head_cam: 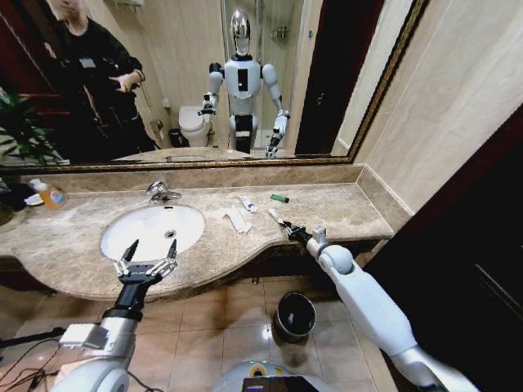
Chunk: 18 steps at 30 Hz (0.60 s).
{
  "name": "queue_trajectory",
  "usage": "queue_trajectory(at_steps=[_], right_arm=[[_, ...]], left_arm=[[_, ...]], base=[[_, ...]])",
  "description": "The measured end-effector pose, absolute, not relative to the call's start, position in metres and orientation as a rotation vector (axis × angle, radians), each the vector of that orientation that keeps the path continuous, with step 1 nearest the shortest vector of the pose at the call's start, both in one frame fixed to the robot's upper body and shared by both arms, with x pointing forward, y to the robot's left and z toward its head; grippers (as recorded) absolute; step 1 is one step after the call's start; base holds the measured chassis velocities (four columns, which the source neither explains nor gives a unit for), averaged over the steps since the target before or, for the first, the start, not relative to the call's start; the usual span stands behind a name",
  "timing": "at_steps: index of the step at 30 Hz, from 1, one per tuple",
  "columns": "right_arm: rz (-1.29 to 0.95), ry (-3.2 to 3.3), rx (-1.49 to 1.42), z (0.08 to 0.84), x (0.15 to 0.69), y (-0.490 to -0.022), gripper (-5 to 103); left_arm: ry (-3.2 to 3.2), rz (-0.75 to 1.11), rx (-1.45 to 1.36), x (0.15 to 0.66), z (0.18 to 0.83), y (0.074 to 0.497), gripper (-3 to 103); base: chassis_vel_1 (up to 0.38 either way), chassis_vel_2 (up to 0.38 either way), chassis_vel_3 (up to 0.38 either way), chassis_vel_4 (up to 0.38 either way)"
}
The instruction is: Pick up the trash from the sink and place it in the trash bin.
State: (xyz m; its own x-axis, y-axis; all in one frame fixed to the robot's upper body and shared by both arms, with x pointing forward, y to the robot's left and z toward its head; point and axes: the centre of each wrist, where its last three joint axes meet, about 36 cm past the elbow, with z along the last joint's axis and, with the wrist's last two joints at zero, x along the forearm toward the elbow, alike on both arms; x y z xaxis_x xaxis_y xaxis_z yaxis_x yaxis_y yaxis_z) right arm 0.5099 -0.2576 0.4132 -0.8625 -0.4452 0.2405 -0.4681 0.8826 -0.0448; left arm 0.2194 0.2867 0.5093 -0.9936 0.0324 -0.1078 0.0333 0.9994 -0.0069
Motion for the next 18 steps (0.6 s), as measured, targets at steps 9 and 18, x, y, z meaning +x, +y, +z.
queue_trajectory(at_steps=[9, 18], right_arm=[[0.127, -2.9, 0.684, 0.456, 0.496, -0.264, 16], [0.138, -2.954, 0.643, 0.491, 0.418, -0.286, 16]], left_arm=[[3.033, -0.013, 0.05, 0.219, 0.509, 0.287, 100], [3.033, -0.013, 0.05, 0.219, 0.509, 0.287, 100]], base=[[0.0, 0.0, 0.0, 0.0], [0.0, 0.0, 0.0, 0.0]])
